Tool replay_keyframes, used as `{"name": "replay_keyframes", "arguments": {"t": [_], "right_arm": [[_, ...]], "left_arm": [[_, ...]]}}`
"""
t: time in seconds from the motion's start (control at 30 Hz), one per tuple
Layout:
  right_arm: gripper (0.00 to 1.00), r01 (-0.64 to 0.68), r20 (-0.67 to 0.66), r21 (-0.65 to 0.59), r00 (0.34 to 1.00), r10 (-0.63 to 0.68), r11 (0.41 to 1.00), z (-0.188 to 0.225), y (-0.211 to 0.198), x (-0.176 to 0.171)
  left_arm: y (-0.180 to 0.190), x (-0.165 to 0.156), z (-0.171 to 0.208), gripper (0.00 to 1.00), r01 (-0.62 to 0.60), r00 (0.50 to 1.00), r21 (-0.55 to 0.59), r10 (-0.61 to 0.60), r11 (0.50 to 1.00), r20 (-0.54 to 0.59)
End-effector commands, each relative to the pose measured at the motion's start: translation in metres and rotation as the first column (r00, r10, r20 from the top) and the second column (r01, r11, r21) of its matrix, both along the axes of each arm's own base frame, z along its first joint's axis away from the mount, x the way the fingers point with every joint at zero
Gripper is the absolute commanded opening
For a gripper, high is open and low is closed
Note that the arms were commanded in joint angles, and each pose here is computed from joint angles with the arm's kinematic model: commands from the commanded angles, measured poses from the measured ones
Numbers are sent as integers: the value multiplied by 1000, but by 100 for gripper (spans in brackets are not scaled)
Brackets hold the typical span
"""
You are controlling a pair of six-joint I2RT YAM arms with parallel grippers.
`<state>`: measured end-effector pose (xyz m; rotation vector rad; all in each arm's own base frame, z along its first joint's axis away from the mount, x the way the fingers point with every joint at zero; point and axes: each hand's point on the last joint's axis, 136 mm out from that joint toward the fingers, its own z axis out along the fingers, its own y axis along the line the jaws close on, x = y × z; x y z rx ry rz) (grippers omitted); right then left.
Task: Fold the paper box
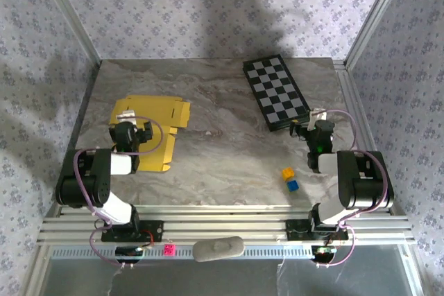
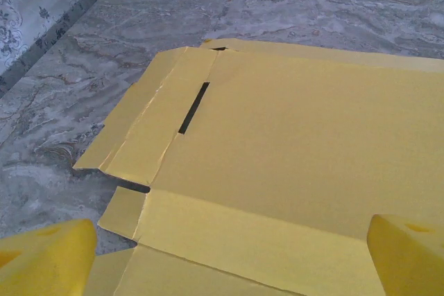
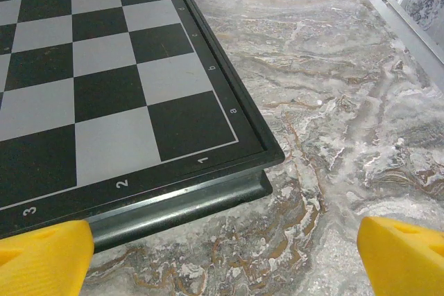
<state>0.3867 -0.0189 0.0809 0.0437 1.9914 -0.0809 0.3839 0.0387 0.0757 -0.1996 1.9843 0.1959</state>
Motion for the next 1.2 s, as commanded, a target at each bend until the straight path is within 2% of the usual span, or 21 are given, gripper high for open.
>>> {"name": "replay_keyframes", "arguments": {"t": [0.0,0.73,0.87,0.97,1.0,1.07,1.1,1.17], "right_arm": [[100,-6,4,-5,1000,6,1000,2,-1,4],[100,-5,3,-5,1000,5,1000,2,-1,4],[100,4,27,-3,1000,-4,1000,9,-2,3],[100,103,25,-45,994,-102,994,46,-14,-3],[100,164,71,-36,984,-162,986,70,-20,-6],[100,250,209,18,946,-249,968,139,-26,-13],[100,265,272,21,926,-261,964,176,-24,-14],[100,256,371,25,895,-247,966,255,-11,-13]], "left_arm": [[-1,7,16,100,-7,998,-12,8,1000,65],[-1,7,16,100,-9,998,-12,10,1000,62],[-2,0,29,100,-14,993,10,13,1000,114],[-13,-6,65,100,-39,994,107,28,994,101],[-15,-6,85,100,-73,990,93,60,993,131],[-12,-7,129,99,-168,964,-4,165,986,210],[-5,-10,145,100,-249,946,-74,259,966,195],[1,-14,160,100,-350,929,-264,369,899,24]]}}
